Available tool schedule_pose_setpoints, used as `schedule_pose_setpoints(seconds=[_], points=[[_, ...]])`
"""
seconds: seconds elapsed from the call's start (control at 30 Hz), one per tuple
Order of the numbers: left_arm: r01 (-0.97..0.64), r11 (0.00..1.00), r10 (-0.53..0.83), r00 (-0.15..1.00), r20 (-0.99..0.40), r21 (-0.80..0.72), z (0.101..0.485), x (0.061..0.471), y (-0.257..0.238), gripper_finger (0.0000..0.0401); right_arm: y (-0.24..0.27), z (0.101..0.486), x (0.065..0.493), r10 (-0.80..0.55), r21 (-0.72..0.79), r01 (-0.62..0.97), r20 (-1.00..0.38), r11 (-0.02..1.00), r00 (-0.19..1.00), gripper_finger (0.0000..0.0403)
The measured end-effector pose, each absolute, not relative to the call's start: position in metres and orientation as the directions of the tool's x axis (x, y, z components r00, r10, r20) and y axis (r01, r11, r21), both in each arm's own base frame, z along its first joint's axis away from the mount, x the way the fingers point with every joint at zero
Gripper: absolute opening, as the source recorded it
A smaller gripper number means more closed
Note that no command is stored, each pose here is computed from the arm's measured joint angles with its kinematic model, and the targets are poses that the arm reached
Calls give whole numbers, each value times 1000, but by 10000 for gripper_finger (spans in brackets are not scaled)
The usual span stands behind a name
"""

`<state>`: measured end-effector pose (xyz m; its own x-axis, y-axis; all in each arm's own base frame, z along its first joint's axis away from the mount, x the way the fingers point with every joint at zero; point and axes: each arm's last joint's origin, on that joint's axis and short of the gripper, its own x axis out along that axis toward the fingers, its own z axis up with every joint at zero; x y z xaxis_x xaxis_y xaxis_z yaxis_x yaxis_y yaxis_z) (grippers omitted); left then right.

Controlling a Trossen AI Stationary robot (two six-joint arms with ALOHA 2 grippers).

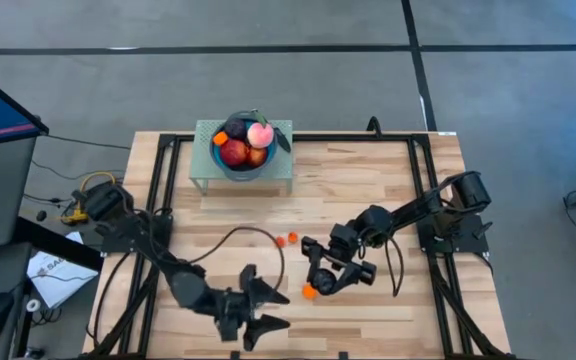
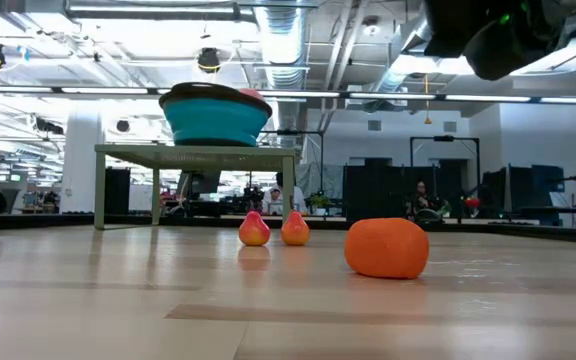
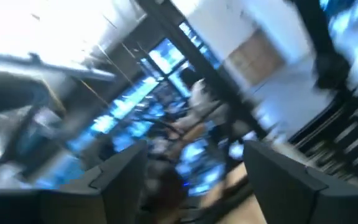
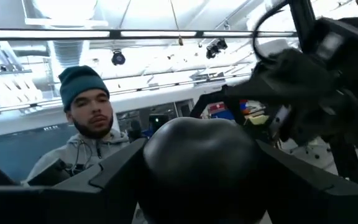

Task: Pick & Place Fruit
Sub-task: Put the purple plum into the blue strainer bowl on the shelf

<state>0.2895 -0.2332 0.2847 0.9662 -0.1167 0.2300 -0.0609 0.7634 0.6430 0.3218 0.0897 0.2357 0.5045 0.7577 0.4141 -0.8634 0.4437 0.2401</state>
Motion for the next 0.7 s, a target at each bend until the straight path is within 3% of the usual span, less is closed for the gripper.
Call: schedule_pose_setpoints(seconds=[0.23, 0.43, 0.7], points=[[-240, 491, 170, 969, 178, 838, 283, 297, -231, 306, 72, 237, 329, 601, 301, -757, 470, 580, 647, 265], [-255, 334, 262, 950, 171, 907, 283, 308, -216, 337, 55, 238, 332, 520, 312, -694, 484, 649, 704, 265], [-277, 279, 351, 921, 171, 920, 283, 325, -188, 346, 46, 238, 334, 500, 319, -677, 484, 663, 718, 265]])
